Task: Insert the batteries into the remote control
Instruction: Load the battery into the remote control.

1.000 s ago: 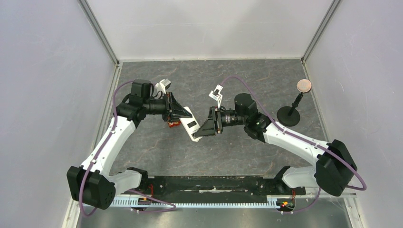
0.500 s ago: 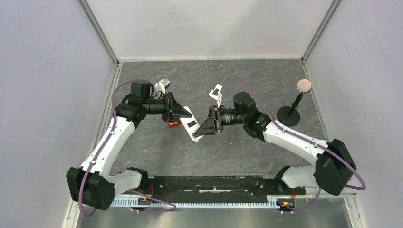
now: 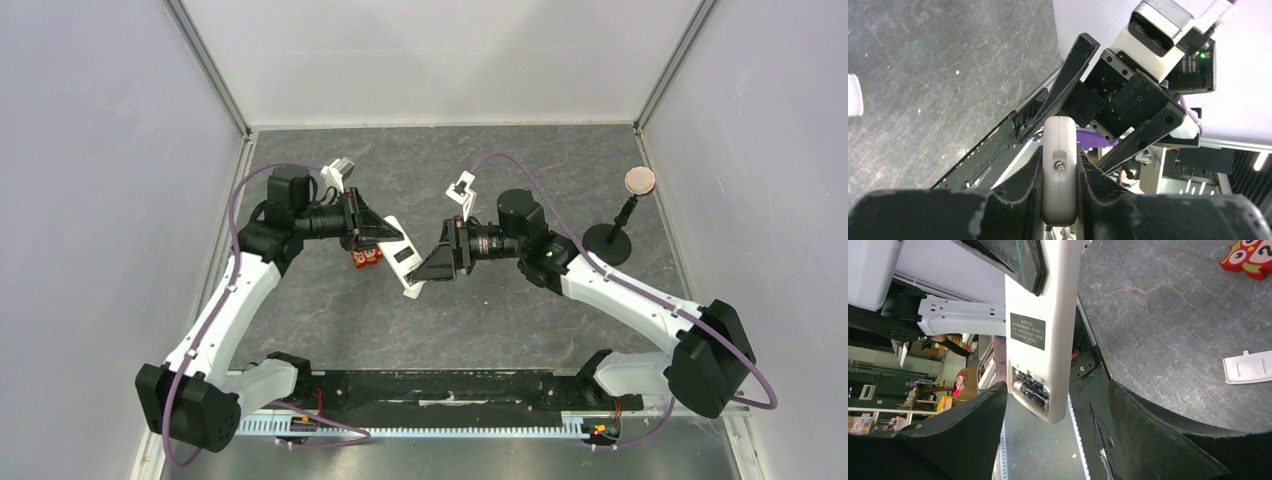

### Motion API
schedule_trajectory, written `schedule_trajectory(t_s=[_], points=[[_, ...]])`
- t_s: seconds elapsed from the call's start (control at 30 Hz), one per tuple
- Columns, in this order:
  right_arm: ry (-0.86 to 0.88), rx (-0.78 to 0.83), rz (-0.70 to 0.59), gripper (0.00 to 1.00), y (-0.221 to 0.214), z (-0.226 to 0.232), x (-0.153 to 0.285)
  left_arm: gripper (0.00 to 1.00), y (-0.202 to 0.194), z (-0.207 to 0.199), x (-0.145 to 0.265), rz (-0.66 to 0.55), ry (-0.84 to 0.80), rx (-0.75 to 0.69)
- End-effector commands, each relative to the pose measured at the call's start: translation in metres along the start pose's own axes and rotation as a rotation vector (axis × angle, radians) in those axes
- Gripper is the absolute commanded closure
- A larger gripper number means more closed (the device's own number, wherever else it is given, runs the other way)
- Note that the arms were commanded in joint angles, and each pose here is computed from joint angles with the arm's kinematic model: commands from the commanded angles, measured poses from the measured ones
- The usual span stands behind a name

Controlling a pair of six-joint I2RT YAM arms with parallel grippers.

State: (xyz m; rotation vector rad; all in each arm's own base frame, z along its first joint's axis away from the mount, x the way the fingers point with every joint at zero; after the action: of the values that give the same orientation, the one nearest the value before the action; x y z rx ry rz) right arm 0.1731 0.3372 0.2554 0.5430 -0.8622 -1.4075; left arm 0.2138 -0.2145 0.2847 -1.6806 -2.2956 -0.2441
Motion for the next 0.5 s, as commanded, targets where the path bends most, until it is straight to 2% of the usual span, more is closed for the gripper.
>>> schedule_trajectory(t_s=[0.0,0.13,0.23,0.33,0.47], points=[[0.009,0.088,-0.093,0.23,0.031,0.019,0.013,0.98,-0.001,-0.029,0.01,-0.048,-0.117,-0.14],[-0.102,0.107,-0.155,0.19,0.039,0.005,0.025,0.98,0.011,-0.025,0.017,-0.164,-0.072,-0.232],[-0.302,0.116,-0.162,0.19,0.037,-0.026,0.034,0.98,0.034,-0.005,0.032,-0.379,0.076,-0.268],[-0.472,0.146,-0.083,0.24,0.018,-0.065,0.039,0.98,0.052,0.012,0.057,-0.587,0.199,-0.28],[-0.595,0.233,0.06,0.32,-0.022,-0.097,0.024,0.98,0.056,0.021,0.082,-0.755,0.239,-0.288]])
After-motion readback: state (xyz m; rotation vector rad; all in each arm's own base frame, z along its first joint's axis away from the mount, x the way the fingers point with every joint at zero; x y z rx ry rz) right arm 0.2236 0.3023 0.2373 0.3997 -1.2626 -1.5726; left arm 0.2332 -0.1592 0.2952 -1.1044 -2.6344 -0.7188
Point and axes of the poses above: each gripper's point midway between its finger pads, its own x axis back along the fingers, its own z axis along the line the jaws close on, y = z × x, the point moved 1 cm from there along x, back along the fingers, and after that the axes turned 15 degrees about x, right-handed, at the moved point
